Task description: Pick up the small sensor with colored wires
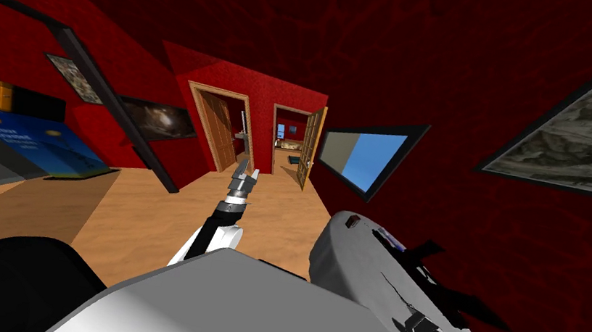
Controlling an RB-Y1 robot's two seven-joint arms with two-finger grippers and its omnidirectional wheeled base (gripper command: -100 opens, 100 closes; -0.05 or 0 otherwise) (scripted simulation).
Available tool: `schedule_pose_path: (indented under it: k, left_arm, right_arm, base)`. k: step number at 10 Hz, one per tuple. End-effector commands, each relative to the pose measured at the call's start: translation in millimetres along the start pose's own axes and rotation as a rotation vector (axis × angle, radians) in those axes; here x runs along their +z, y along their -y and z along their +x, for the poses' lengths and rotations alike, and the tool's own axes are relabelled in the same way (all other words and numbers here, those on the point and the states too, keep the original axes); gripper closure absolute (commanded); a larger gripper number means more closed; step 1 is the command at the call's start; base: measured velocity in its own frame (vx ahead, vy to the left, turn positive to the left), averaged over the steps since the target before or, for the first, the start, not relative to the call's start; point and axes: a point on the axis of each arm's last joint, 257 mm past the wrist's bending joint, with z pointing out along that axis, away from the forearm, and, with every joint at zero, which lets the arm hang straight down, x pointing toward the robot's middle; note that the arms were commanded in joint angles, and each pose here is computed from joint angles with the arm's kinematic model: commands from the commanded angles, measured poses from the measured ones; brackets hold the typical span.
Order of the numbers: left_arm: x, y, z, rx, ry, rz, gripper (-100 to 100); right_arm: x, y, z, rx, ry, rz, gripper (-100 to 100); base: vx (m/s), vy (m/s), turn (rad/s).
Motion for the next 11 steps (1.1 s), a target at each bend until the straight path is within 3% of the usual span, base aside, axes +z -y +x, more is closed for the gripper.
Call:
schedule_pose_path:
  k: [1, 2, 3, 8, 11]
  left_arm:
    - [0.0, 0.0, 0.0, 0.000, 0.000, 0.000, 0]
    - [0.0, 0.0, 0.0, 0.000, 0.000, 0.000, 0]
    - [0.0, 0.0, 0.0, 0.000, 0.000, 0.000, 0]
    - [0.0, 0.0, -0.1, 0.000, 0.000, 0.000, 0]
    - [0.0, 0.0, 0.0, 0.000, 0.000, 0.000, 0]
  right_arm:
    - [-4.9, 6.8, 14.3, -0.011, -0.031, 0.012, -100]
    - [-12.4, 14.4, 31.5, -0.037, -0.077, 0.017, -100]
    - [-13.5, 16.4, 33.7, -0.036, -0.082, 0.022, -100]
    - [-45.9, 25.0, 112.3, -0.115, -0.280, 0.005, -100]
    - [-51.8, 21.1, 128.2, -0.128, -0.318, -0.009, -100]
  base:
    - [0.052, -0.001, 0.073]
    - [0.074, -0.007, 0.099]
    - [0.074, -0.010, 0.049]
    - [0.111, -0.030, 0.092]
    - [0.064, -0.024, 0.029]
